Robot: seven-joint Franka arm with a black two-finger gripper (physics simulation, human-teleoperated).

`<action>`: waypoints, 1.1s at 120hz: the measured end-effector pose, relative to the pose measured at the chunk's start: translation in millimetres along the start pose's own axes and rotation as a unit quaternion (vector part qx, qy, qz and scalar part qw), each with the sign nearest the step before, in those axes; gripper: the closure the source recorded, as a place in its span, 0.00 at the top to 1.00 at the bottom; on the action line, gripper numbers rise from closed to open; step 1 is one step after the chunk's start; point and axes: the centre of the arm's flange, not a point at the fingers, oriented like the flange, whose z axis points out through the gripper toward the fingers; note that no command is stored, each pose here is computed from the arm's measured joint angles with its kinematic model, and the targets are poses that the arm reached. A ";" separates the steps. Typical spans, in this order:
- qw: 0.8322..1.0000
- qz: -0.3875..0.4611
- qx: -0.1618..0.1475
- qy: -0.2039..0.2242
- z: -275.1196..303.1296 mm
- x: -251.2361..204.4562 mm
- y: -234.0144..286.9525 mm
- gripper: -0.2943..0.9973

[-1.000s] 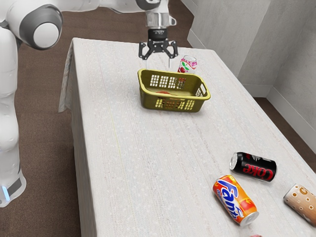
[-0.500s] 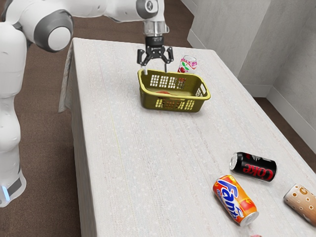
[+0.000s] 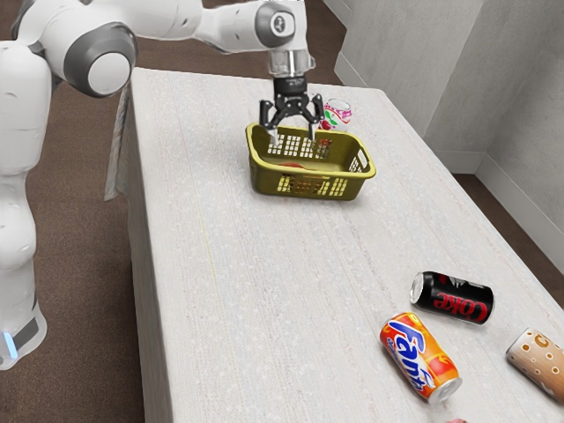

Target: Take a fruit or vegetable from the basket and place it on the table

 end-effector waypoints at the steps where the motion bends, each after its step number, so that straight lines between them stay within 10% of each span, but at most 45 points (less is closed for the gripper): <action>1: 1.000 0.001 0.000 0.000 0.5 -0.8 0.4 0.77; 132: 0.999 0.041 -0.001 0.001 48.0 13.5 18.8 0.77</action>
